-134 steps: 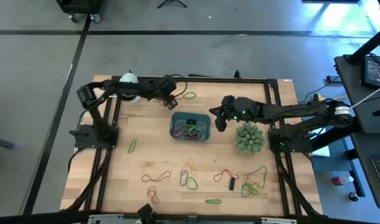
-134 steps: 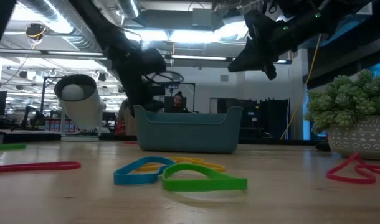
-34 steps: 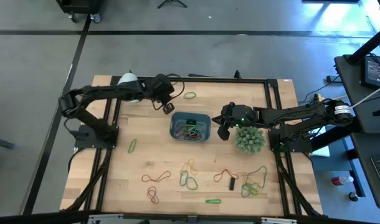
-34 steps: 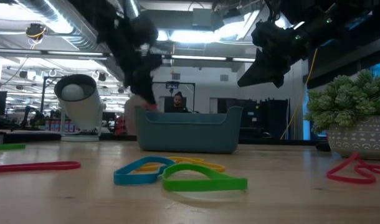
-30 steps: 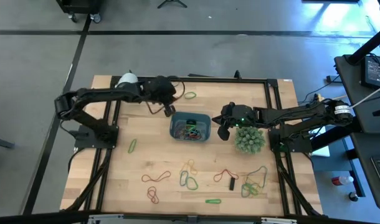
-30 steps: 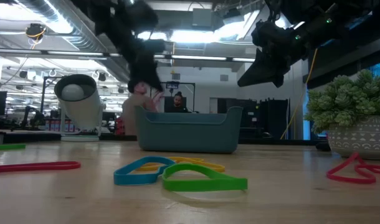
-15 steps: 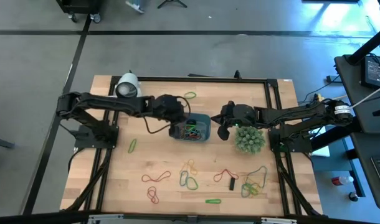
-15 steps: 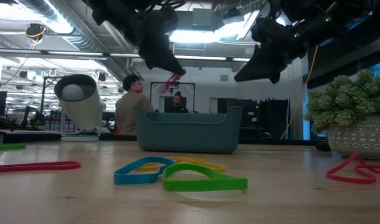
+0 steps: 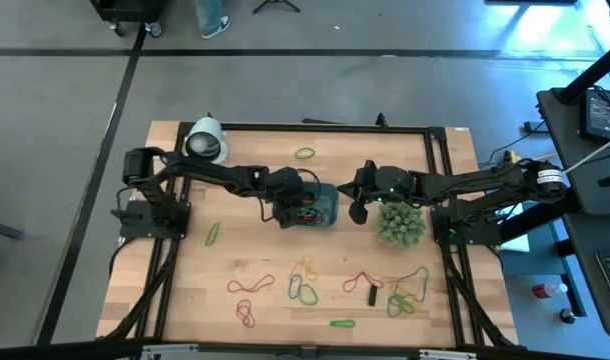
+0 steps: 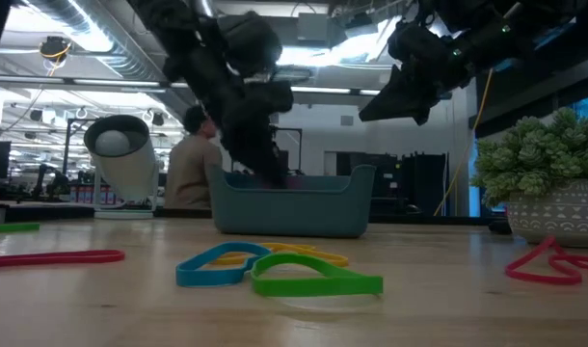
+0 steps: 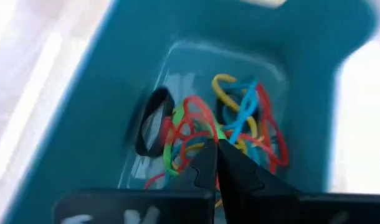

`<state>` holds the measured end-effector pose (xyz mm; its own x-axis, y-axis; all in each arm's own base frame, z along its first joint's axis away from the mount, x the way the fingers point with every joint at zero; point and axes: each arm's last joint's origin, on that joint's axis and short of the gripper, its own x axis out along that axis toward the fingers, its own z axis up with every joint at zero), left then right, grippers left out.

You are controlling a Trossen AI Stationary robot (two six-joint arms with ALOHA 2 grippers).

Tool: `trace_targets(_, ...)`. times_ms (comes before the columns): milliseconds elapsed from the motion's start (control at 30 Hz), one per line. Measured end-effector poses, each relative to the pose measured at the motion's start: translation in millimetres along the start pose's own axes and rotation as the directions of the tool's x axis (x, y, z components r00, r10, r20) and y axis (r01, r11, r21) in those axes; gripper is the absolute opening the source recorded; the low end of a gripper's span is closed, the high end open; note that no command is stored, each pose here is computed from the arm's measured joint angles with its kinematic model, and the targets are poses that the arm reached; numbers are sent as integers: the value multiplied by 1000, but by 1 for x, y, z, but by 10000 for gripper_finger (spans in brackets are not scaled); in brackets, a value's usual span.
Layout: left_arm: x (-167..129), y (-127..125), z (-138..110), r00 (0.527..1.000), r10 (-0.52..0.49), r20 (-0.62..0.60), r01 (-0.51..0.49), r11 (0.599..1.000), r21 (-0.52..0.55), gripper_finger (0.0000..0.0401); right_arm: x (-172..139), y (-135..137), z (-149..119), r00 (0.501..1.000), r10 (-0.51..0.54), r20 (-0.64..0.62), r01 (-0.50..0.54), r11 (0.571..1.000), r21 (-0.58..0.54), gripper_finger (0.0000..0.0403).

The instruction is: Pick and place rubber bands into bin

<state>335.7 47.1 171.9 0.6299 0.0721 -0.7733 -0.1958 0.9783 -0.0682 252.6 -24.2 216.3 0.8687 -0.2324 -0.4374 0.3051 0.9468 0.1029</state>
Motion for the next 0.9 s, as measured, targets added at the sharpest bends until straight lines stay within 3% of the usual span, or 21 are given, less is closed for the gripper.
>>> trace_targets(167, 18, 3, -7, 999, 11, -37, -12, 1000, -20, 16, 0, 0, 0, 1000, 0, -1, 0, 1000, 0, 12)
trace_targets(367, 22, 3, -10, 998, -2, -57, 0, 1000, -29, 66, 0, 0, 0, 1000, -1, -4, 1, 1000, -1, 12)
trace_targets(667, -2, 1, 8, 1000, -9, -6, 9, 1000, -26, 149, 0, 0, -1, 1000, -2, -7, 2, 1000, -1, 12)
trace_targets(900, -29, -1, 20, 999, -4, 53, 4, 1000, 0, 166, 0, 0, -1, 1000, -2, -11, 2, 1000, -2, 12)
